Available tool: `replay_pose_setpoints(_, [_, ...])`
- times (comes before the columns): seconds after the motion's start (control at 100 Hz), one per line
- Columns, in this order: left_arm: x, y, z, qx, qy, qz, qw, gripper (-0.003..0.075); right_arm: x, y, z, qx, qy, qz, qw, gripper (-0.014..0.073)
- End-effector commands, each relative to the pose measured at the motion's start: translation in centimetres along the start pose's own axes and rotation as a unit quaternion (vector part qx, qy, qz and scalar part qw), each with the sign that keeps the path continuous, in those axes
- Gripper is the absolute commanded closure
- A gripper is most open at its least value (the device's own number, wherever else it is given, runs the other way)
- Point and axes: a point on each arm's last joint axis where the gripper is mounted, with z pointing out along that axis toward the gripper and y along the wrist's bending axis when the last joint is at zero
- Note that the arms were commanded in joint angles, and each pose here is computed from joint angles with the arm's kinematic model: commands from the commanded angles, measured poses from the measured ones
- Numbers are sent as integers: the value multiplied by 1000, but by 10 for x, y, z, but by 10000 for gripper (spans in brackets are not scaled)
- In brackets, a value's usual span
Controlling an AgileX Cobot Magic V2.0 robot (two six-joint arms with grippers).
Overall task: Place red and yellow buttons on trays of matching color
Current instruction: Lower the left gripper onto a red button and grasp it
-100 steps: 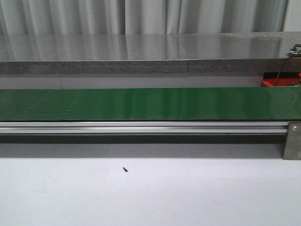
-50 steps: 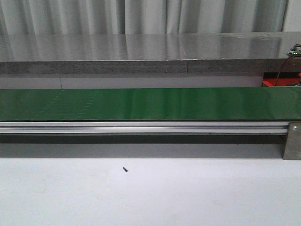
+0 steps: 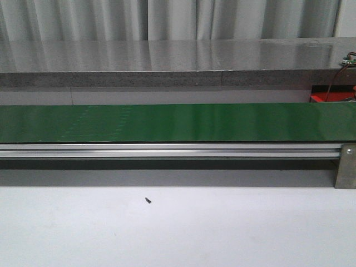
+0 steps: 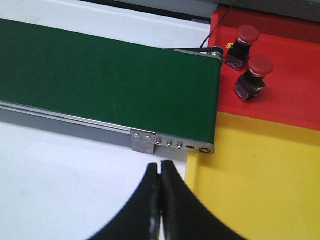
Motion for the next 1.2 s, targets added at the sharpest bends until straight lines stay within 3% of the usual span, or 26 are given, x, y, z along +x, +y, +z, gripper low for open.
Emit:
replay_pose_setpoints(0.0, [-16, 4, -16, -11, -56, -5, 998, 101, -10, -1, -5, 8, -38, 2, 999, 663])
replay_pose_setpoints(0.38, [-19, 12, -5, -56, -45, -1, 997, 101, -10, -1, -5, 8, -38, 2, 999, 663])
replay_pose_setpoints(1.19, [-7, 9, 38, -59, 22, -10, 998, 101, -10, -1, -5, 8, -38, 2, 999, 663])
